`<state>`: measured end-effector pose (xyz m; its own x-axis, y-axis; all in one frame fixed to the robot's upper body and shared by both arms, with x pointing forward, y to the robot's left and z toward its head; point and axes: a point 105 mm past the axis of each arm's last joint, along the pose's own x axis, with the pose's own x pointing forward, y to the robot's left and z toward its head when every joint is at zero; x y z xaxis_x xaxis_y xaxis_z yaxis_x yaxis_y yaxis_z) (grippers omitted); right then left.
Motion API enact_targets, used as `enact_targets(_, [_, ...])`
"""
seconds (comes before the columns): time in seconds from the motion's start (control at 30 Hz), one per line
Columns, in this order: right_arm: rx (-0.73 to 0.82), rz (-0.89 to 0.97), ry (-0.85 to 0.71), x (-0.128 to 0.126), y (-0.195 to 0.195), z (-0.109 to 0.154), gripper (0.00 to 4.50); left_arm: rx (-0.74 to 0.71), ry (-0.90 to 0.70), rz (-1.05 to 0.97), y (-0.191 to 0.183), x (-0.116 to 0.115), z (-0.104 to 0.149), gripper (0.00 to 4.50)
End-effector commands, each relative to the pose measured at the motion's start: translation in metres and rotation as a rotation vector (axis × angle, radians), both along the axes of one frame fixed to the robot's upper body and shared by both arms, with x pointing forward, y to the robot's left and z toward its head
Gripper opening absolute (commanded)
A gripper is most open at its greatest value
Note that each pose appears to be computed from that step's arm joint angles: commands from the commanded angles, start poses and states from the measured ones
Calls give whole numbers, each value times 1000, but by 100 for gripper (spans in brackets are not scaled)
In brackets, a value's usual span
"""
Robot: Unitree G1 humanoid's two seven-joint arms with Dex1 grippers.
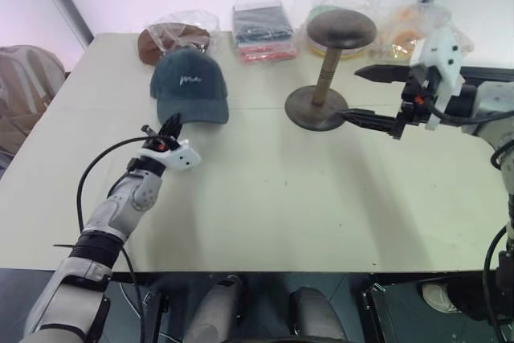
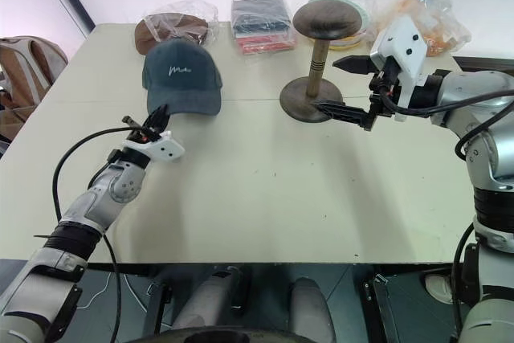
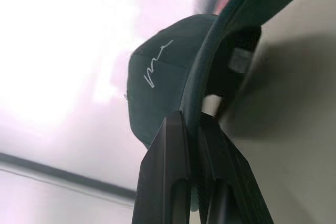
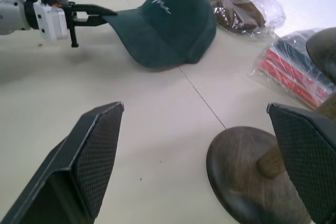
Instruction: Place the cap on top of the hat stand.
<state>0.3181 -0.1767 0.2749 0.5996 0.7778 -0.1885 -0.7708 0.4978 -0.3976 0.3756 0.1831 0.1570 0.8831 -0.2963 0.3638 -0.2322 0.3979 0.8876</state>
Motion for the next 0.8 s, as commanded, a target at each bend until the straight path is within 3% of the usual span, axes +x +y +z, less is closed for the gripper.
enact_targets(0.03, [11,-6,-81,-8,-7,27,450,-58,-174,-31,-12,-5,53,5])
enact_targets(0.47, [101,-118,-125,-26,-57,76,450,-171,-433,-188,-71,-8,155,5])
enact_targets(0.8, [75,-227,-43,-33,-81,59,450,-239,-472,-338,-127,-4,180,5])
